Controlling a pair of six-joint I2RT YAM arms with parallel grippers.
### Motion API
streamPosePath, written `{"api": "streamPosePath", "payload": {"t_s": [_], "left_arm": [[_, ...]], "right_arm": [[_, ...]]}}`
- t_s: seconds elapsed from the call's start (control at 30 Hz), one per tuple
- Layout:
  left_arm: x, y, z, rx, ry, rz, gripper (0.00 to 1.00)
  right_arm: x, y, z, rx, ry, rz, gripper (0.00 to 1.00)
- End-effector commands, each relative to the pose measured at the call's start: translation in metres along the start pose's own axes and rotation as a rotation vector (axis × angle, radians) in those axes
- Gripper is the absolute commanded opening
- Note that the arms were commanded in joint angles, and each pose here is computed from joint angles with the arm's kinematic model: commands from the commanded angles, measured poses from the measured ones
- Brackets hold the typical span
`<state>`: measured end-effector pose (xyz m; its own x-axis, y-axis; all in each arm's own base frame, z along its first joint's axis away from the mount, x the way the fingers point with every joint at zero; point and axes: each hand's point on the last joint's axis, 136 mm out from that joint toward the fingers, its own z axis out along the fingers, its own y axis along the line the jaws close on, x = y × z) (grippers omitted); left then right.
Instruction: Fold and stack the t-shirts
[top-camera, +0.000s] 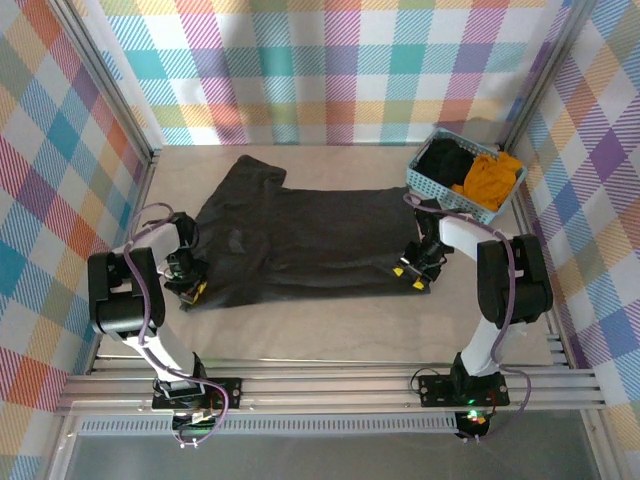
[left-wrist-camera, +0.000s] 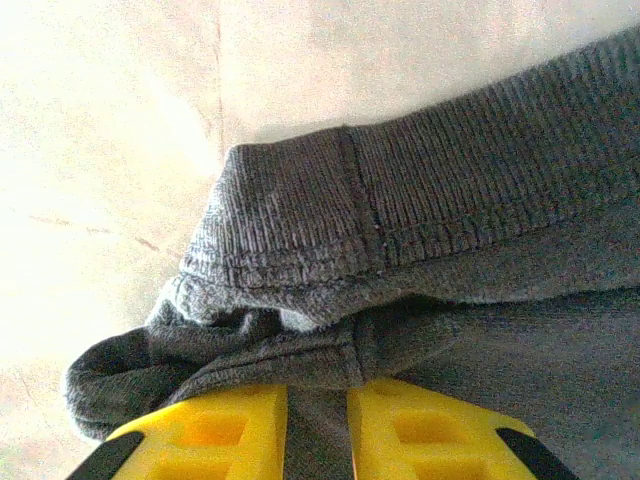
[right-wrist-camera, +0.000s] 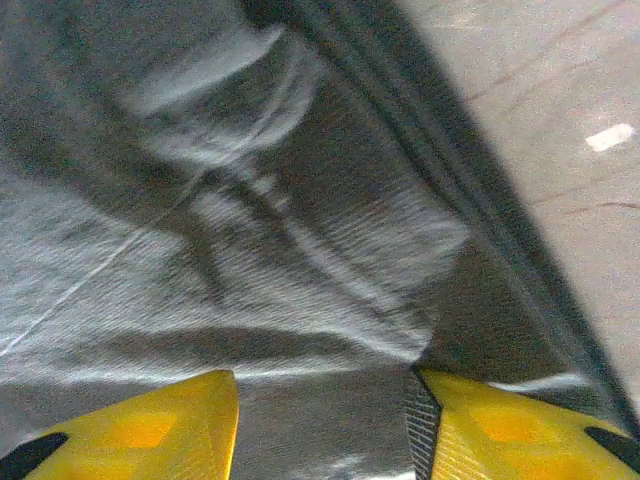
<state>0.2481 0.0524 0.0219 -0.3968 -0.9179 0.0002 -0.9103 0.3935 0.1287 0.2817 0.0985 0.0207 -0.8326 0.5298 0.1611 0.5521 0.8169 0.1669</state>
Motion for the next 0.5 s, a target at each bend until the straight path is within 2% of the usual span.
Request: {"api": "streamPosePath", "payload": {"t_s": [0.0, 0.13, 0.3, 0.47], "left_arm": [[-0.029, 0.011, -0.002, -0.042, -0.082, 0.005, 0.23], [-0.043, 0.011, -0.002, -0.066, -0.109, 0.045, 0.23], [-0.049, -0.005, -0.014, 0.012, -0.142, 0.071, 0.24], [-0.040, -0.021, -0.062, 0.110, -0.222, 0.111, 0.31]], "right_arm": [[0.005, -0.020, -0.002, 0.101, 0.016, 0.017, 0.49], [0.010, -0.025, -0.002, 0.117, 0.030, 0.010, 0.50], [0.016, -0.023, -0.011, 0.117, 0.017, -0.015, 0.50], [0.015, -0.007, -0.042, 0.059, -0.087, -0.075, 0.50]]}}
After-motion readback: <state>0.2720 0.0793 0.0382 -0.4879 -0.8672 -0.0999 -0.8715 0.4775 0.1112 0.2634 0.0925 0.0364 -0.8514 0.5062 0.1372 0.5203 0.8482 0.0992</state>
